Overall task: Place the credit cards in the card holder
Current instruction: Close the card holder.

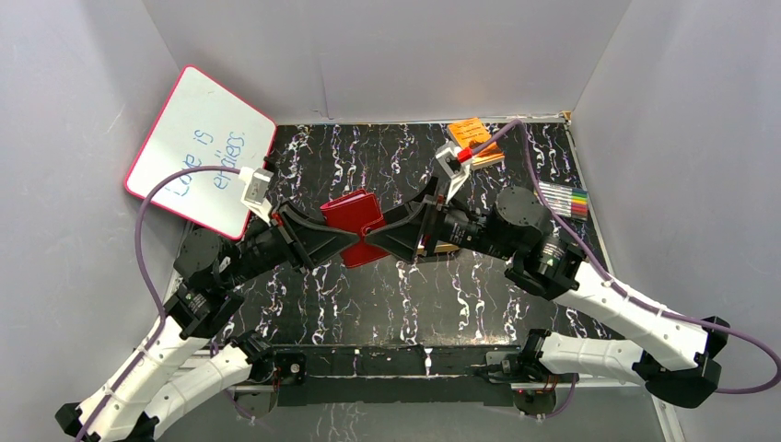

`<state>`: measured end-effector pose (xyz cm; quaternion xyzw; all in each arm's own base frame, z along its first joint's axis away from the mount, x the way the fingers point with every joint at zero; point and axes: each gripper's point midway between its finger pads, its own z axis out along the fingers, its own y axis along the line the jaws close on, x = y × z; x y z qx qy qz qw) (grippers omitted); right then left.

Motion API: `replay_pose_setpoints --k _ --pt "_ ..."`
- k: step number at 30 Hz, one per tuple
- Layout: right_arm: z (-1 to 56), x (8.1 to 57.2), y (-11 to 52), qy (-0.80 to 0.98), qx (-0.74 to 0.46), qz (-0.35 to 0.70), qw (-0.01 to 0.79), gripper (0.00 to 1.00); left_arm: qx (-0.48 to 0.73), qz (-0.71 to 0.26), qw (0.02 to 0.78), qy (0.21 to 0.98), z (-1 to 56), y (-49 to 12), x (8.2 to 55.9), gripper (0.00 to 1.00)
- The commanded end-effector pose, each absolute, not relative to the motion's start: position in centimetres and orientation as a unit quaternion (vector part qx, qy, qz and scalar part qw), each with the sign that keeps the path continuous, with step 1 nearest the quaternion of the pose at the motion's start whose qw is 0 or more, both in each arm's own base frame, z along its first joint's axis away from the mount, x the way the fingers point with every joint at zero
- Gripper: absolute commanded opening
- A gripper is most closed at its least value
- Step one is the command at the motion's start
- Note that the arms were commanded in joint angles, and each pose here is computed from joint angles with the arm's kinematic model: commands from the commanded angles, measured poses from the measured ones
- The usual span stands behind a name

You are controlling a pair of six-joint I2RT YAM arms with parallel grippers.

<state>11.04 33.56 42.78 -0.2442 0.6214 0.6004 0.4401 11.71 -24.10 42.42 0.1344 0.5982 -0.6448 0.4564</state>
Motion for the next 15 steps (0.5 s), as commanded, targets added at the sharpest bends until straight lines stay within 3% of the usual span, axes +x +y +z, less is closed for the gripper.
replay_pose_setpoints --k 1,15 --pt "44.6 11.2 33.4 0.596 -0.224 0.620 0.459 0.75 0.155 -0.659 0.475 0.562 44.7 -23.5 10.4 0.00" --pt "43.0 12.3 34.0 0.629 -0.206 0.602 0.448 0.64 0.167 -0.665 0.473 0.553 45.0 -23.4 9.9 0.00"
